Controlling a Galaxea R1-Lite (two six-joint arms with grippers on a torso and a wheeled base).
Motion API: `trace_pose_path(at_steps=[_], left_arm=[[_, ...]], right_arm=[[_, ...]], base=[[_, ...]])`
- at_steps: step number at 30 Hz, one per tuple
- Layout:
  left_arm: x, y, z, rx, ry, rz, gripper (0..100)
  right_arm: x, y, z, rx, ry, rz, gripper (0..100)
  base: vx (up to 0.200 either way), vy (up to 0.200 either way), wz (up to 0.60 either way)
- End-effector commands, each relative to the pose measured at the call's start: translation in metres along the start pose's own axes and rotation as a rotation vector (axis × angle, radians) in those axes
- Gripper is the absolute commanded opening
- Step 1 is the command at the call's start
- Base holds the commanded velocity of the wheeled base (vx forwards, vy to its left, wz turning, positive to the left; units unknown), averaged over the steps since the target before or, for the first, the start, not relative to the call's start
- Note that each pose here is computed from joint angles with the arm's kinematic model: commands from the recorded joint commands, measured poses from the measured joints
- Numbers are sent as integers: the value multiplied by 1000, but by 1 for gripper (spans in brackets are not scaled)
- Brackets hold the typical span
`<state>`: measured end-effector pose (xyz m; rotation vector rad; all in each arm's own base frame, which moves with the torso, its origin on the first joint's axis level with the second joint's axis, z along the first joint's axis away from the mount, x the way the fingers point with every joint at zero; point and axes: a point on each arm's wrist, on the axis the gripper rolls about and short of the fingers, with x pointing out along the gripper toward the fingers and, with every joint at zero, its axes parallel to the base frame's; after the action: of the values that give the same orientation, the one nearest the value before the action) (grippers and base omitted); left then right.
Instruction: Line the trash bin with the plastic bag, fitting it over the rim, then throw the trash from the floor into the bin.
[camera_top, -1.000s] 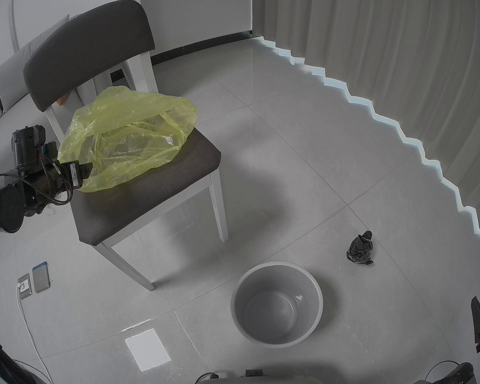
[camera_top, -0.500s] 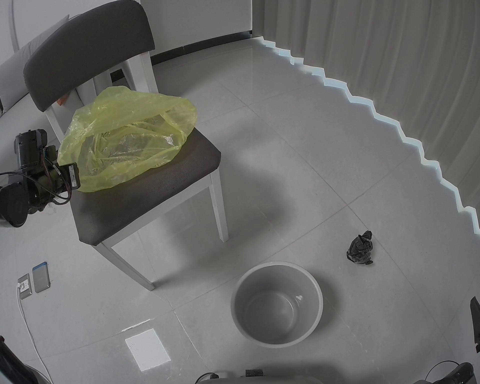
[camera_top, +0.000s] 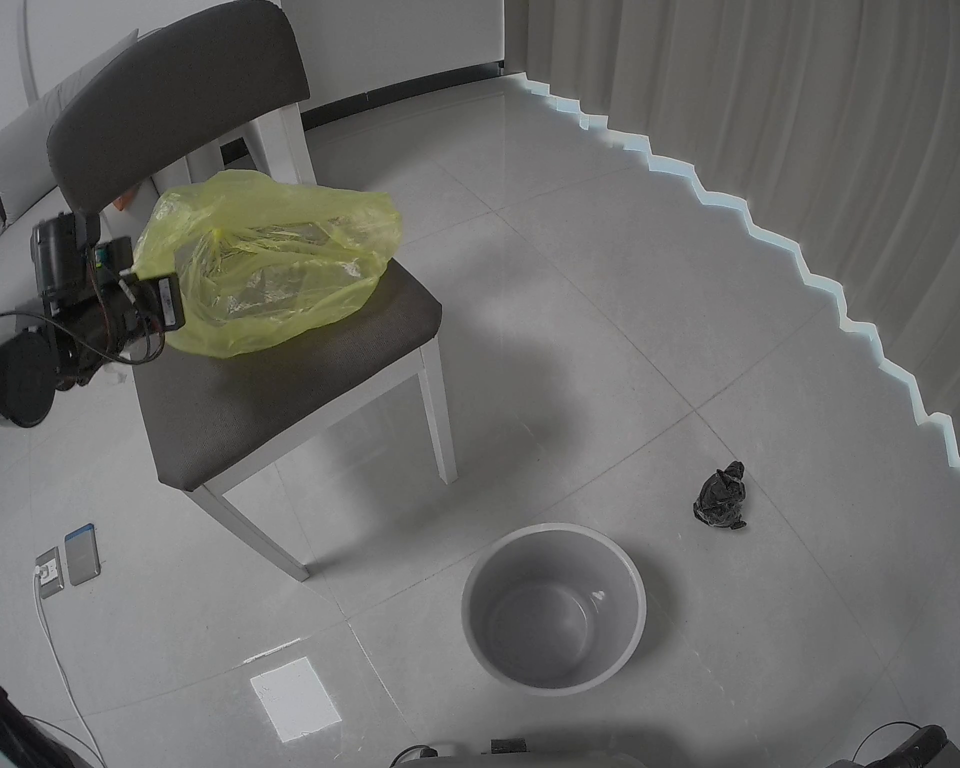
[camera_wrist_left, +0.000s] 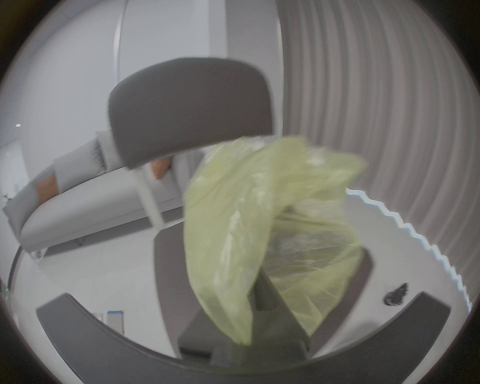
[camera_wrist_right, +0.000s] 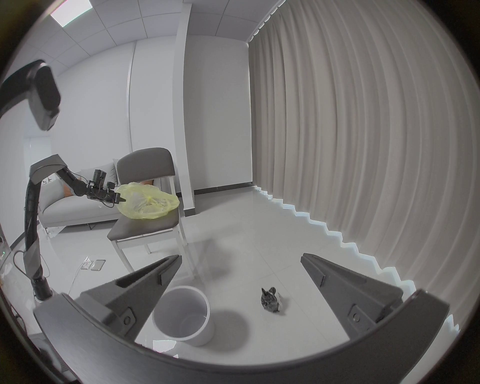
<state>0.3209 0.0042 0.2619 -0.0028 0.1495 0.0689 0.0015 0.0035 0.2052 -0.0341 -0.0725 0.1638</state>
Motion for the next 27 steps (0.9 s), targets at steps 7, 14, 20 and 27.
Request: trace_pose_path(at_steps=[7, 14, 20, 27], left_arm=[[-192, -73, 112, 158, -124, -512, 0], [-212, -77, 108, 337, -77, -600, 0], [-207, -88, 93, 371, -29, -657, 0], [-194, -113, 82, 387, -61, -719, 0]], right_arm=[[81, -13, 65, 5, 70, 52, 100], [109, -11, 72, 14, 111, 113, 100], [136, -13, 85, 14, 125, 123, 100], [169, -12, 84, 25, 176, 177, 100]], base=[[0, 0, 0], [0, 0, 0], [0, 0, 0], [0, 0, 0]])
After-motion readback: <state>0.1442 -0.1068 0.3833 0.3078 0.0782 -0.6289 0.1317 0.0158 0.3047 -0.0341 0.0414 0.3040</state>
